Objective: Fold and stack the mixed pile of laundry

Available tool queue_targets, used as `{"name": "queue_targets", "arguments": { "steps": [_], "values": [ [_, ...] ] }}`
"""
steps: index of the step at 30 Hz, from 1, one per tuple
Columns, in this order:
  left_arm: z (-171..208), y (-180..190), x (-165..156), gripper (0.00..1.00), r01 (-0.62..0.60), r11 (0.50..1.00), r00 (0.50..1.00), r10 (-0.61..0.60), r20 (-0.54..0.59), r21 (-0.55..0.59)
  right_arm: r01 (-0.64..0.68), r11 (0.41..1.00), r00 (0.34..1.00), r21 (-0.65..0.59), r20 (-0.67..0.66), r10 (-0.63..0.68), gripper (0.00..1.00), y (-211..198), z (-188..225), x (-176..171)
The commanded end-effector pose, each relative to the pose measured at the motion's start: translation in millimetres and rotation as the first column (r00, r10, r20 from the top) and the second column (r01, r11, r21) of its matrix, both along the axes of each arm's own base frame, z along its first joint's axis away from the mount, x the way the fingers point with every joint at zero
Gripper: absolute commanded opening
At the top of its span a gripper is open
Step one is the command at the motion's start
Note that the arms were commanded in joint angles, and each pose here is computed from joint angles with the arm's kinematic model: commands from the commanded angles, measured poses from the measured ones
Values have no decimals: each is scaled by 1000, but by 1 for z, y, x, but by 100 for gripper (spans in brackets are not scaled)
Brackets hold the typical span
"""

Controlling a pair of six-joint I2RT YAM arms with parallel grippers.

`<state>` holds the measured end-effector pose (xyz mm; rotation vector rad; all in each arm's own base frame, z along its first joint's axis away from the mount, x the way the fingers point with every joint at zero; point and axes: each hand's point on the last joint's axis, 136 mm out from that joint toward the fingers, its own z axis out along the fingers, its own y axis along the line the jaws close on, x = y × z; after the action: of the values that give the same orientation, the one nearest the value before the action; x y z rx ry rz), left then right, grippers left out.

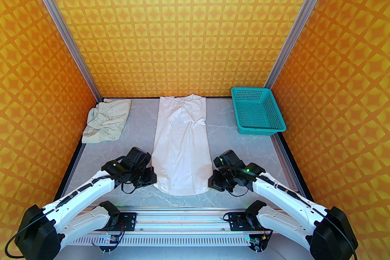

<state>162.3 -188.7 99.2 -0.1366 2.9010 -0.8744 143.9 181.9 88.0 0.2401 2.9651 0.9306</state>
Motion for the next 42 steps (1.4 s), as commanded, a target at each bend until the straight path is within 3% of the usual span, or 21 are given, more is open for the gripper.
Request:
{"name": "queue_targets", "arguments": {
  "steps": [1,9,22,30,42],
  "values": [
    [24,-6,15,0,25,1000,996,-24,81,-4,11,998,998,-54,58,-8,0,-4,18,13],
    [57,-14,74,0,3,1000,983,1,182,-21,49,990,987,-129,159,-28,0,-1,57,67],
    [106,-1,194,0,-100,993,925,116,361,-64,132,987,949,-95,299,-98,0,-9,110,192],
    [92,12,265,0,-157,984,908,178,380,-85,166,986,941,-2,300,-157,0,-6,102,272],
    [55,13,336,0,-165,979,914,196,356,-116,160,984,951,80,254,-175,0,-7,57,340]
  ]
}}
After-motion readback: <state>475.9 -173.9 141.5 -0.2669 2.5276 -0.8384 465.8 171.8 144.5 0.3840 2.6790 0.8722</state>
